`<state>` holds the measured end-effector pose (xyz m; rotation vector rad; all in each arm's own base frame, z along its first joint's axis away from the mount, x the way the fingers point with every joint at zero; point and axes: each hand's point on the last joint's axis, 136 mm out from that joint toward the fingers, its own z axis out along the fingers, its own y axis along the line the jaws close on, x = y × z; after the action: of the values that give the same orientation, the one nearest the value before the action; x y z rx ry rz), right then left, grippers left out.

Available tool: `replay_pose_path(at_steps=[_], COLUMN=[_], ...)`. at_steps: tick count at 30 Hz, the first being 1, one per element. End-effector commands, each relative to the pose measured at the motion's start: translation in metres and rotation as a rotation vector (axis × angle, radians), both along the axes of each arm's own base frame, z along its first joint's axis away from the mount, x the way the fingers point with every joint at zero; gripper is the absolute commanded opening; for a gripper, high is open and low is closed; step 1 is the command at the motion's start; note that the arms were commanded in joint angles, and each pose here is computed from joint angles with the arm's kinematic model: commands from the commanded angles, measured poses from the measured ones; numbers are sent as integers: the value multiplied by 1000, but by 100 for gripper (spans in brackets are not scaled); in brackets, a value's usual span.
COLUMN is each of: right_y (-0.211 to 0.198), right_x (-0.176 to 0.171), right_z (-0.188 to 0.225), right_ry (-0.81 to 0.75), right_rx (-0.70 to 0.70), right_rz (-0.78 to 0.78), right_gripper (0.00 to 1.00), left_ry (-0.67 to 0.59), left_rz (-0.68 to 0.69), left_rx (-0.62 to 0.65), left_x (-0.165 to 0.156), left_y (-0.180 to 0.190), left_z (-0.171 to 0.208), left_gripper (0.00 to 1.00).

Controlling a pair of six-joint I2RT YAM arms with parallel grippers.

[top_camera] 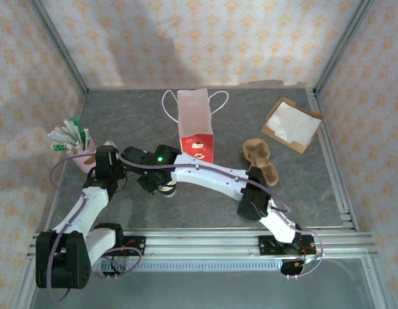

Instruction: Pack the takeout coffee

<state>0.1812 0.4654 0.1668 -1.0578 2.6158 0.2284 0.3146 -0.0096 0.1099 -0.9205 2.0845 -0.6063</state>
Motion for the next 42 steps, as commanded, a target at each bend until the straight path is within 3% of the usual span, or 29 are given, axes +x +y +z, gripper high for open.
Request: replay_pose_path(at_steps=[1,5,20,36,42], right_y=[-10,-8,-8,-12,-19], right_x=[2,4,13,26,26], right_z=[-1,-5,5,32,66], right_ry=[-29,-35,-84,-170,-212], right_rx=[-66,-75,-79,-80,-30], right_rz=[9,10,0,-16,-24], right_gripper=[23,22,0,0,0], left_ry=[-27,-29,-37,-41,-52], left_rz=[27,27,29,30,34], left_rx=[31,31,35,39,43], left_x=[3,2,2,2,1], left_y=[9,9,10,10,11], left_z=[14,15,17,16,18], left_gripper=[61,61,61,61,61])
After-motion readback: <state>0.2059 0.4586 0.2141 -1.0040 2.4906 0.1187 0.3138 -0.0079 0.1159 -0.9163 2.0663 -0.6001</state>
